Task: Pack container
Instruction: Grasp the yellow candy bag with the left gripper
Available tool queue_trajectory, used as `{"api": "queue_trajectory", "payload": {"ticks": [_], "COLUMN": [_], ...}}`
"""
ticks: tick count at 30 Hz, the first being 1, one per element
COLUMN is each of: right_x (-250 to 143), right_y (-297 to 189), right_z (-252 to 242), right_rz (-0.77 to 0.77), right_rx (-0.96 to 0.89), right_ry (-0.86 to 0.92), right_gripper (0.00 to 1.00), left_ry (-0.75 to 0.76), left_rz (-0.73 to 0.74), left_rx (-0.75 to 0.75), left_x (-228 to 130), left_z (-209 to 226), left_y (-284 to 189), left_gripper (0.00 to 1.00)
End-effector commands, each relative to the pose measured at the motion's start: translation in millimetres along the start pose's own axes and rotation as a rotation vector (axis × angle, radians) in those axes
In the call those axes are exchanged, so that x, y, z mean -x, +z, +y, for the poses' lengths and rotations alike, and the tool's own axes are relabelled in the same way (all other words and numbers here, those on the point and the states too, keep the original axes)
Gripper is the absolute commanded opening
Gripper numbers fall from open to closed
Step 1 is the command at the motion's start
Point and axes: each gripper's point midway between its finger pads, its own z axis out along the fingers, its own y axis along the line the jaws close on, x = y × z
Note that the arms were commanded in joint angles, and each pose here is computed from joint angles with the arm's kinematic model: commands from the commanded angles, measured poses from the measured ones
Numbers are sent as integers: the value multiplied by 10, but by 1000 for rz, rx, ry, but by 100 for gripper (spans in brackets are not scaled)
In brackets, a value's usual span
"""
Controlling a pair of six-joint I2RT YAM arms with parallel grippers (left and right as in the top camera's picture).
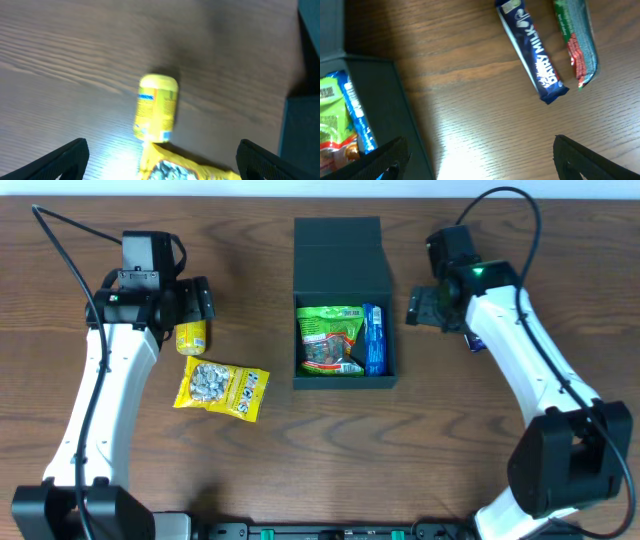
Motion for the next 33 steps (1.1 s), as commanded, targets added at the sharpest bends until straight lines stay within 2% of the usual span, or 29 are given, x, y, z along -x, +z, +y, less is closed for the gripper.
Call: {"api": "queue_trajectory", "payload": {"ticks": [1,4,5,6,8,11,15,20,28,32,33], "right_x": [35,59,57,56,59,45,21,17,14,12,11], "right_y": [13,26,27,28,28,24,25,24,24,24,24], "right_z": [-62,-140,-149,-148,-131,-75,-78,-80,-81,-82,-82], "right_rz": [9,11,14,15,16,26,36,38,39,40,40], "right_rx": [24,19,19,22,33,66,65,64,64,64,63], "right_ry": [12,29,32,33,34,35,34,34,33,33,33], "right_gripper": [91,91,91,92,92,93,93,94,94,95,95], "left_ry": [-19,-55,-115,-200,-478,-748,-826,-944,-975,-969,-970], "left_rz": [101,239,295,346,406,369,311,324,320,359,383], "left_rx": [-63,-70,-48,-20,72,112,84,138,147,177,178], "left_x": [-261,-667,-832,-988,-1240,-1304,-1266,-1430,-1615,-1763,-1808], "left_z": [-139,-185,-172,-150,-86,-87,-132,-87,-69,-54,-72], "left_y": [152,276,299,313,369,535,682,734,880,969,999], "left_gripper": [95,95,95,95,95,95,95,95,95,100,93]}}
